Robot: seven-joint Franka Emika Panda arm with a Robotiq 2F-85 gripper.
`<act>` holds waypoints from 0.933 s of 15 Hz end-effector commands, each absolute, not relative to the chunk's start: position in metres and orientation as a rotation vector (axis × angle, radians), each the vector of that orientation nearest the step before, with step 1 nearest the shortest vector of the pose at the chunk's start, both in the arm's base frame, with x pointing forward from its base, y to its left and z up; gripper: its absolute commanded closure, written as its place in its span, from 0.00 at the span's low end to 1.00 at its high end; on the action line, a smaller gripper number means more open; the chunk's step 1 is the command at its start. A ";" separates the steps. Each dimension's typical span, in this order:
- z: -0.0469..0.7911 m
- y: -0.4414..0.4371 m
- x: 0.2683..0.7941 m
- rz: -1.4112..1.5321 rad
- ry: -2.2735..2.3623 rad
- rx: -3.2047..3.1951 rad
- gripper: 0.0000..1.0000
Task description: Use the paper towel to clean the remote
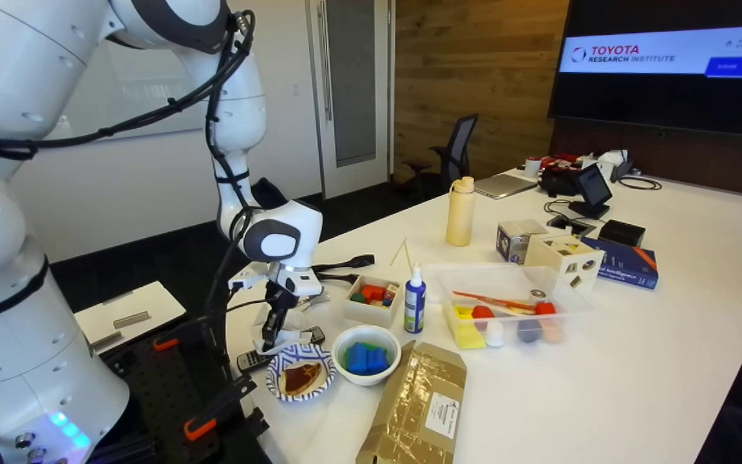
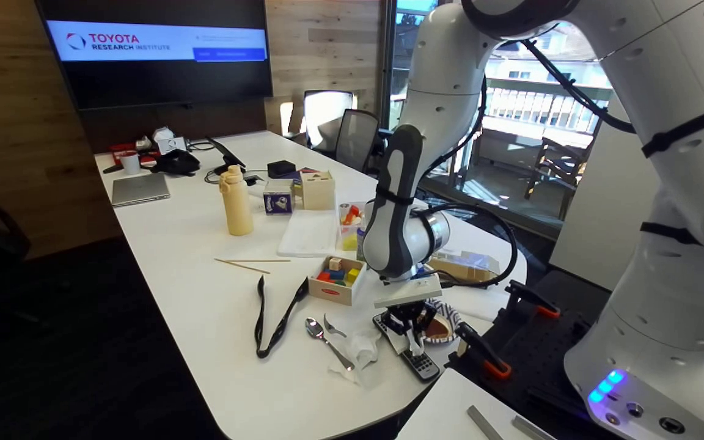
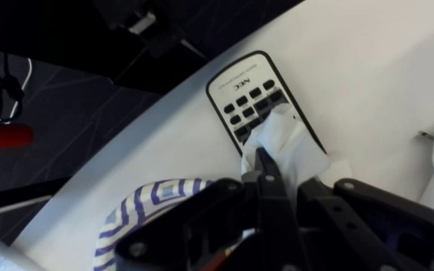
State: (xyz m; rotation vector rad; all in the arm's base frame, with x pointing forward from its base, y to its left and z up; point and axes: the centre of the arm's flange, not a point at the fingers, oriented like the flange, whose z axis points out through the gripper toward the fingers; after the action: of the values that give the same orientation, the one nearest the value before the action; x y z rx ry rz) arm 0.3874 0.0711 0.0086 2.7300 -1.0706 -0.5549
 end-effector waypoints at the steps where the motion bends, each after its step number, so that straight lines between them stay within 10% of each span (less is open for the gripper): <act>1: 0.008 0.069 0.390 -0.703 -1.049 2.701 0.99; 14: 0.011 0.069 0.420 -0.328 -1.167 2.718 0.99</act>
State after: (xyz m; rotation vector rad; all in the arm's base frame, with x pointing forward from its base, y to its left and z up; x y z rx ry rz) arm 0.4176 0.0683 0.0064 2.7220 -1.1322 -0.4489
